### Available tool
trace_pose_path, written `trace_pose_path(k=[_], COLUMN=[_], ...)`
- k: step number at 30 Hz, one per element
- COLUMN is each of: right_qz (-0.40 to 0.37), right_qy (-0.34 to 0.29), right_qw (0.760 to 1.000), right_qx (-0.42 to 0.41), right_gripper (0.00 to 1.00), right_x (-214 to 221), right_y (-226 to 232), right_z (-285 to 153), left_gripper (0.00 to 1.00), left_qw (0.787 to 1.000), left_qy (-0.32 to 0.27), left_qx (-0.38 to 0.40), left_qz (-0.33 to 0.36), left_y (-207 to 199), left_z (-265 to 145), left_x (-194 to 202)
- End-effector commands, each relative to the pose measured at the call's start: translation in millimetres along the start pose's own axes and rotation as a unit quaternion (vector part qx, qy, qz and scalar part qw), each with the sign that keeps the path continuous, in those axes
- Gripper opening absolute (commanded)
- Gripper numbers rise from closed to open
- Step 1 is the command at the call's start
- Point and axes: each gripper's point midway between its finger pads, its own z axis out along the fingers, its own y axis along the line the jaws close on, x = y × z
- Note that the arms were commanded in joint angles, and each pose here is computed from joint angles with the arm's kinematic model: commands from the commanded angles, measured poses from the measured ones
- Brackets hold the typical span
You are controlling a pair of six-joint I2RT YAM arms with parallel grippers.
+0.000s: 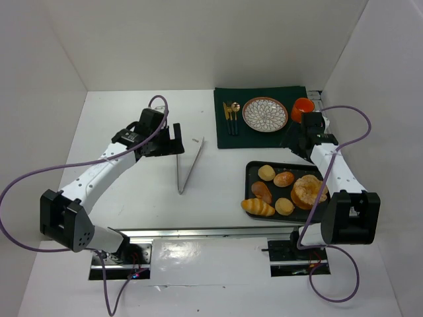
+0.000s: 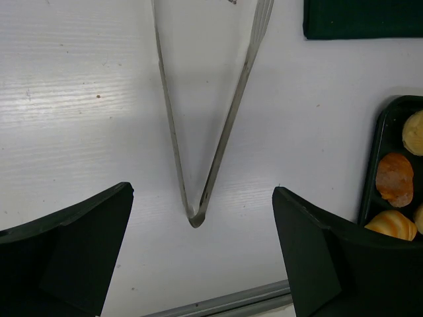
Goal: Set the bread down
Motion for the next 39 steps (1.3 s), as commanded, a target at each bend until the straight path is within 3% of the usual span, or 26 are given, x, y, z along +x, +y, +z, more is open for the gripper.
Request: trace_pose_path(k=[1,4,12,23,39], right_qz=[0.003,0.004,-0.001,0.004,0.004], right_qy=[-0.027,-0.032,-0.032,-0.066,-0.058], right_qw=[1.000,0.999,0.999,0.996,0.995], right_qx=[0.003,0.000,0.000,-0.065,-0.077], right_gripper=[1.00,1.00,1.00,1.00,1.00], right_x=[-12.1,-14.3,-19.7,-25.5,-18.3], right_y=[1.6,2.0,3.3,22.3,28.2], right_z=[-6.4,-9.7,-16.5,-32.5,-26.7], left_gripper=[1.00,1.00,1.00,1.00,0.97], left_qw=[1.000,1.000,0.997,0.991,0.986], left_qy=[-0.002,-0.005,0.056,0.113,0.128], left_qx=[0.003,-0.002,-0.016,-0.056,-0.107], left_qz=[-0.009,-0.009,0.056,0.045,0.021], left_y=[-1.7,-0.1,6.5,10.9,16.1], left_z=[-1.0,-0.8,24.5,64.7,149.8], left_x=[-2.1,-3.0,34.4,87.5,88.9])
